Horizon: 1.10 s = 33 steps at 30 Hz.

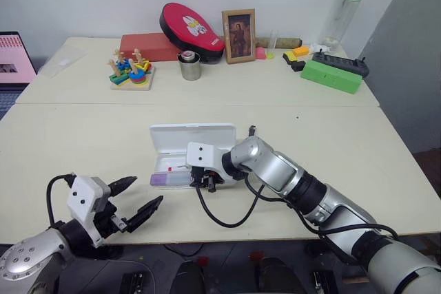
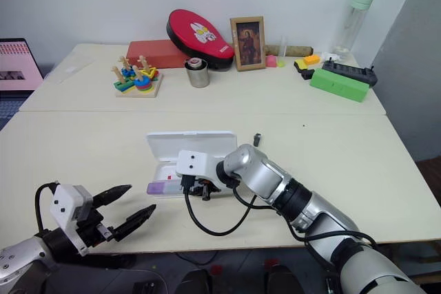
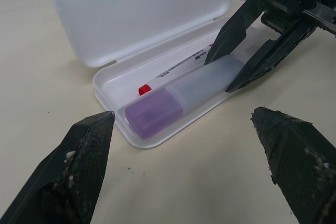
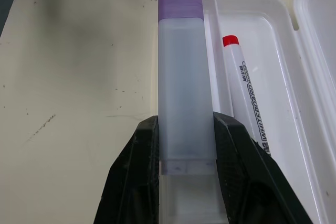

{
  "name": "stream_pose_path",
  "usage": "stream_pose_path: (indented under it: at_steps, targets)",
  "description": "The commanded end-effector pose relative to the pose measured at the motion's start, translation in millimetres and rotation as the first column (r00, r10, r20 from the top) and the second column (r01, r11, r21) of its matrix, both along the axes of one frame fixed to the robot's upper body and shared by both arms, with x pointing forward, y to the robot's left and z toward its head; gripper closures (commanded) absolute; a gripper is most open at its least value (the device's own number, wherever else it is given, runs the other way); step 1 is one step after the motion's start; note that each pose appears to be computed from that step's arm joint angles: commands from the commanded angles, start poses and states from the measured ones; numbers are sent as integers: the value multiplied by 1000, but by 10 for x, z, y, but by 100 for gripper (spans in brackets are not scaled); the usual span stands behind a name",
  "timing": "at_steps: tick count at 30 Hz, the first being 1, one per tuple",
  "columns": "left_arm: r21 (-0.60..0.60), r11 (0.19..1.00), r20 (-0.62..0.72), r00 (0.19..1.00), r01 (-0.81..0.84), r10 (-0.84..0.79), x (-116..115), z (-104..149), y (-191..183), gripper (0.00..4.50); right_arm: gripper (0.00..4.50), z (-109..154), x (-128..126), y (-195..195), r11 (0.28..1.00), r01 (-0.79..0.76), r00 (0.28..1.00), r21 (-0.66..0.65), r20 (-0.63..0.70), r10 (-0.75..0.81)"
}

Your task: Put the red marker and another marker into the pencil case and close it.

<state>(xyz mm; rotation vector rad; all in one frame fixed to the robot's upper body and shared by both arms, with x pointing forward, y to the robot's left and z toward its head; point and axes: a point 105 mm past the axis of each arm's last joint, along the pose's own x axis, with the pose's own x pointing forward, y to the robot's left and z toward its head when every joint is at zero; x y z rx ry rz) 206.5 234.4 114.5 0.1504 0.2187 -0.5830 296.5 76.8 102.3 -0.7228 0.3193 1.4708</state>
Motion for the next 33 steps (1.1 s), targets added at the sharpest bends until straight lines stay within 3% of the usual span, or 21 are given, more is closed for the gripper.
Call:
stream_pose_path:
  at_steps: [1,3,5,17,23,26,29,31,33]
  targets:
    - [2,1000,30,999,31,-31,15,77,-75,0,341,190,17,50,999,-18,999,51,28,17]
    - [2,999,30,999,34,-34,23,77,-80,0,341,205,14,49,998,-19,999,55,28,18]
    - [1,999,31,999,38,-38,31,77,-84,0,271,216,15,45,998,-18,999,60,27,16]
    - [1,998,44,997,57,-57,82,99,-100,0,5,446,-41,-22,990,-44,999,138,6,44]
    - [-33,994,79,992,106,-103,195,187,-249,0,1,927,-208,-221,943,-78,994,322,-46,98]
    - [-69,984,115,981,163,-155,318,240,-489,0,1,1442,-170,-381,847,-18,996,531,-68,64]
    - [-116,968,162,966,223,-203,438,328,-768,0,1,1720,304,-690,726,231,971,648,-102,-218]
    - [-142,958,196,956,248,-218,525,387,-927,0,1,1698,675,-1002,614,429,885,663,-173,-432]
    - [-155,955,210,953,253,-218,566,415,-986,0,1,1650,811,-1139,564,505,835,653,-203,-512]
